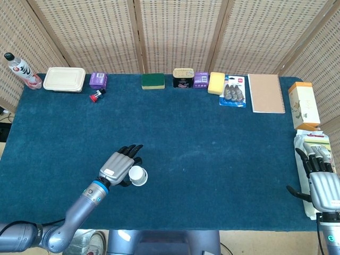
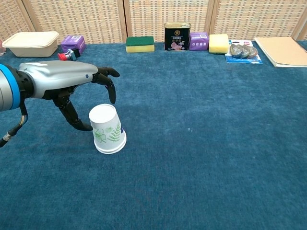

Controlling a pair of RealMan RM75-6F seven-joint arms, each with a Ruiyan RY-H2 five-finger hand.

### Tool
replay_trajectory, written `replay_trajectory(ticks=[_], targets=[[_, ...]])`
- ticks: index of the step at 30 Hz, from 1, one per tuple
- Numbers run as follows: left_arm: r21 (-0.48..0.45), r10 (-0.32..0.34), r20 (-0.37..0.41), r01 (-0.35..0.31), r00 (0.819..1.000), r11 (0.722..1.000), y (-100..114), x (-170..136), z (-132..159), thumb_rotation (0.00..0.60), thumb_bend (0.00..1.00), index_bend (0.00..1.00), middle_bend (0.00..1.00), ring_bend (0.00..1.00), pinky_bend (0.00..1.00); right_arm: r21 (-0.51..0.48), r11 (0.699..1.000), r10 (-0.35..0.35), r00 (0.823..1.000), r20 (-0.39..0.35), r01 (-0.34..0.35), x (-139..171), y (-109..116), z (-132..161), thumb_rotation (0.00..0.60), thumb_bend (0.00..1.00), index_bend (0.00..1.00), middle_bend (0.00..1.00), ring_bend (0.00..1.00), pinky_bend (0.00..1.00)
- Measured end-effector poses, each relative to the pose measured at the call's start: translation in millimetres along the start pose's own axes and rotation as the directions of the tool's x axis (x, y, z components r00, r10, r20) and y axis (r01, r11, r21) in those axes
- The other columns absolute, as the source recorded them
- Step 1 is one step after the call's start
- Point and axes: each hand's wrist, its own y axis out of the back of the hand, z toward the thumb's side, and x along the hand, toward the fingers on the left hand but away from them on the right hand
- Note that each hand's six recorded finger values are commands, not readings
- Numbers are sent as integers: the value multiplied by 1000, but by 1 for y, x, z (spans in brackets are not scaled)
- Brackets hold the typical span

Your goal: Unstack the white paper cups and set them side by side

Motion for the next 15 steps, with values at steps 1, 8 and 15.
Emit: replay_trajectory(ticks=[1, 8, 15], targets=[[0, -1, -1, 1, 1000, 1000, 0, 0, 0, 600, 181, 327, 0, 0, 104, 0, 1000, 0, 1000, 0, 0, 0, 0, 0, 600, 0, 74, 0, 27, 23], [1, -6, -7, 6, 1000, 1000, -1, 1, -1, 600, 220, 331, 0, 0, 104, 0, 1000, 3, 1000, -2, -3, 0, -1, 0, 600, 0, 75, 0, 27, 23], [0, -5, -11, 5, 1000, 1000, 0, 2, -2, 600, 240, 358, 0, 0, 104, 0, 1000, 5, 1000, -3, -5, 0, -1, 1, 600, 0, 74, 0, 27, 23]])
